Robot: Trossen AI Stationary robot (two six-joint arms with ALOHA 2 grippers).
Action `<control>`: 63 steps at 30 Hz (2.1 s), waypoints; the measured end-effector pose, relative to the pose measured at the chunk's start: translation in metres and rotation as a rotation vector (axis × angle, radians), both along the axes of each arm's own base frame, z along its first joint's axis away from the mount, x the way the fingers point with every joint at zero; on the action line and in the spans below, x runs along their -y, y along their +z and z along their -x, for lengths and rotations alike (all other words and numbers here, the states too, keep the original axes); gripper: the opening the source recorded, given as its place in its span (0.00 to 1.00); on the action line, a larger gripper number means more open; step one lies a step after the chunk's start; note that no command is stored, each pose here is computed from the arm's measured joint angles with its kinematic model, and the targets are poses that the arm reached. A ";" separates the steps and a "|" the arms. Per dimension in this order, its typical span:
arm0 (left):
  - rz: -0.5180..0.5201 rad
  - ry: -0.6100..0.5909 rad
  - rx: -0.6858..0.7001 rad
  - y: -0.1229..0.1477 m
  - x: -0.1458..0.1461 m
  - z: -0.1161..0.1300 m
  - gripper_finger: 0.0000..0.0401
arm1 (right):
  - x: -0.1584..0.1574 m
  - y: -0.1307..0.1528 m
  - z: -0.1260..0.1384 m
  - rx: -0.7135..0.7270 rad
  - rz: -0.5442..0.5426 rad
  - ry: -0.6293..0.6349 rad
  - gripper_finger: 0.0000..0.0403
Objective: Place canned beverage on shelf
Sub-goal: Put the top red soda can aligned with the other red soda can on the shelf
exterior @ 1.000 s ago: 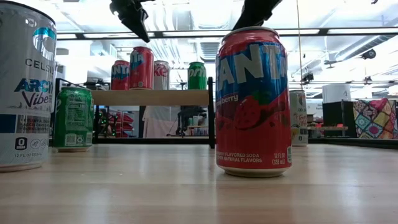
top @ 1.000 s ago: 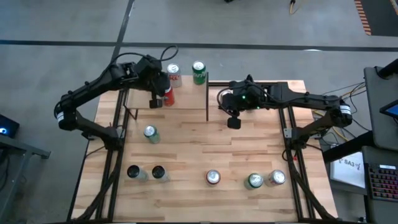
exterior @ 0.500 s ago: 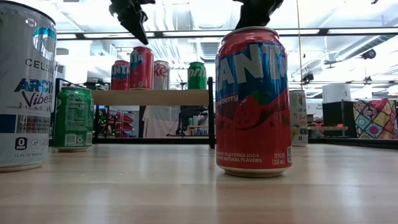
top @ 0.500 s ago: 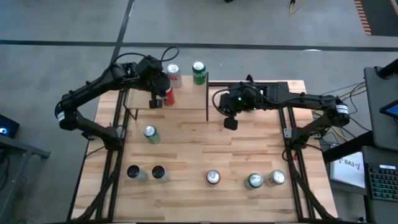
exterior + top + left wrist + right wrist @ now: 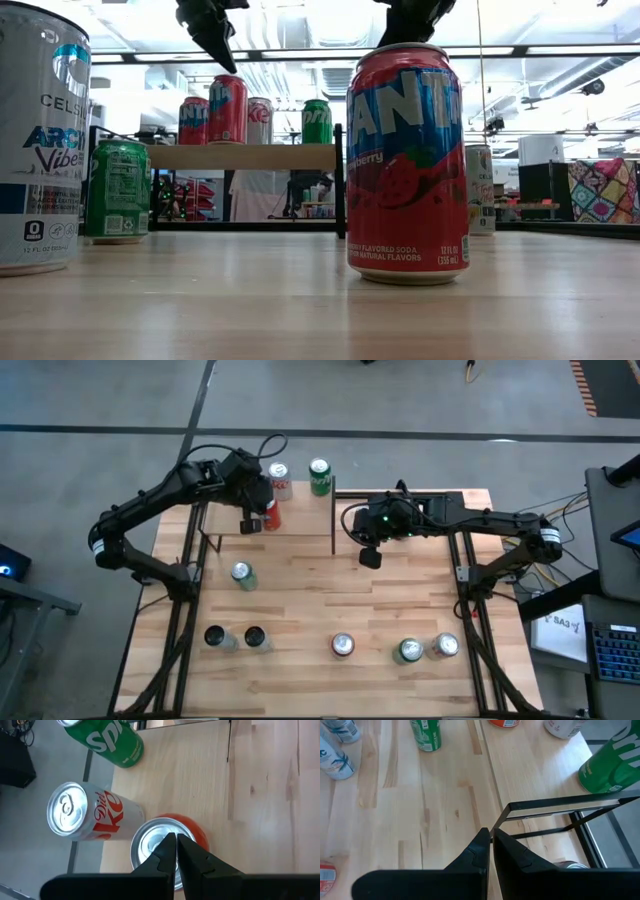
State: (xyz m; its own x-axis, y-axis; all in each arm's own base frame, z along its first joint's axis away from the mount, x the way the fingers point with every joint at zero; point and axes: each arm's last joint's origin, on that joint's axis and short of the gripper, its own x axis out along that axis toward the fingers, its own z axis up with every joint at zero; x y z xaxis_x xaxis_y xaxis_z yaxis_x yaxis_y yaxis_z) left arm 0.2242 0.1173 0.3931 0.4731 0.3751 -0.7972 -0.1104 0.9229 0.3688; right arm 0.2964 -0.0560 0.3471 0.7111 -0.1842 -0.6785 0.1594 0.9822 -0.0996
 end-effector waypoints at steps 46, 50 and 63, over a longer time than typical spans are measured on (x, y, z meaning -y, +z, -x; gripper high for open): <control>0.108 0.378 0.130 -0.005 0.000 0.004 0.00 | 0.000 0.000 0.000 -0.001 0.002 0.002 0.03; 0.033 0.418 0.128 -0.003 -0.002 0.006 0.00 | 0.000 0.000 0.000 0.000 0.002 0.001 0.03; -0.063 0.454 0.032 -0.006 -0.003 0.011 0.00 | 0.000 0.000 0.000 0.001 -0.001 -0.001 0.03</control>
State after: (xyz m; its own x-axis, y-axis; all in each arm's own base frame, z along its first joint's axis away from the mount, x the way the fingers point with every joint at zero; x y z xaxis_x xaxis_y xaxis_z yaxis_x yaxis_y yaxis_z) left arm 0.2129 0.1203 0.3871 0.2732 0.5971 -0.7542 -0.5106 0.7545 0.4124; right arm 0.2964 -0.0559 0.3472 0.7115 -0.1846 -0.6780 0.1607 0.9821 -0.0987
